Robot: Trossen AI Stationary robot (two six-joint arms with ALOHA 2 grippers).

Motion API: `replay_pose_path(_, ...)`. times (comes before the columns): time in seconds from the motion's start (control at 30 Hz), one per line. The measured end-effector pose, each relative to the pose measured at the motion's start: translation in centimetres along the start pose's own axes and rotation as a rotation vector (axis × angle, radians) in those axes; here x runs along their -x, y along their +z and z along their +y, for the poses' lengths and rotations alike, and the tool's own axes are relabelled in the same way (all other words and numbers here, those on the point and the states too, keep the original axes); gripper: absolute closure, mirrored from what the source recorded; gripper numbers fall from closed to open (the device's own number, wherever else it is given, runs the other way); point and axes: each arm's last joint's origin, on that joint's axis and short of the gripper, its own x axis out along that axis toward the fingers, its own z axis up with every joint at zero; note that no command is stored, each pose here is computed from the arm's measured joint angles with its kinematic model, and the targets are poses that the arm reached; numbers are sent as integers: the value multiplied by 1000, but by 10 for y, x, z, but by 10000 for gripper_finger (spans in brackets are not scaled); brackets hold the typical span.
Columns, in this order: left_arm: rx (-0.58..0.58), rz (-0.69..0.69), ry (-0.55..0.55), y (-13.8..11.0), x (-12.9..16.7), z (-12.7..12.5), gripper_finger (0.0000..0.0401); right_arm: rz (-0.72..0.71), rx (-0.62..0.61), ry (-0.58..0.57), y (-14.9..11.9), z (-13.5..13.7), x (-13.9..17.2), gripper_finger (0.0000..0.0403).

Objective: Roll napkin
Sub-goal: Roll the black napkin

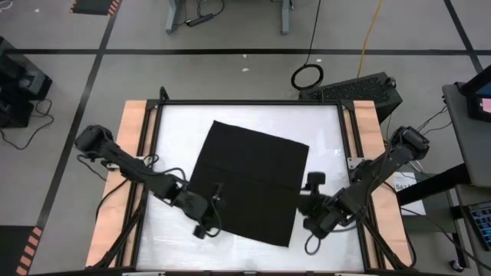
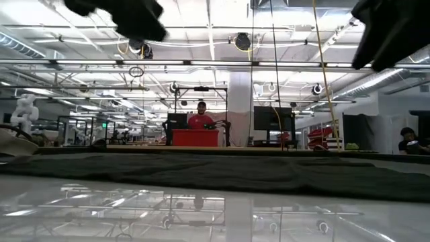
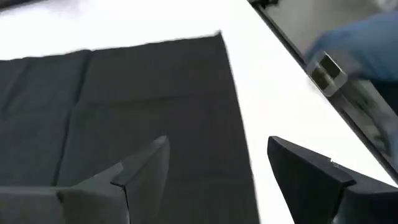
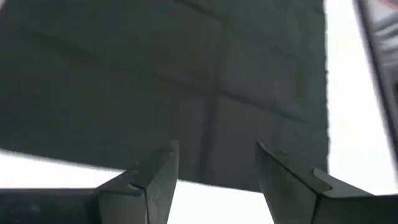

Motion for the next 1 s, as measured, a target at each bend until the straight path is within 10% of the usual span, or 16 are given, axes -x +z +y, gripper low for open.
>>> replay_pose_path(0.37,289,218,308,-38,-40,30,123,-20,-167,-1,-29,-47,-66,200)
replay_pose_path(1.0,306,385,272,-53,-36,51,123,-110,-290,182,-38,-60,-104,200)
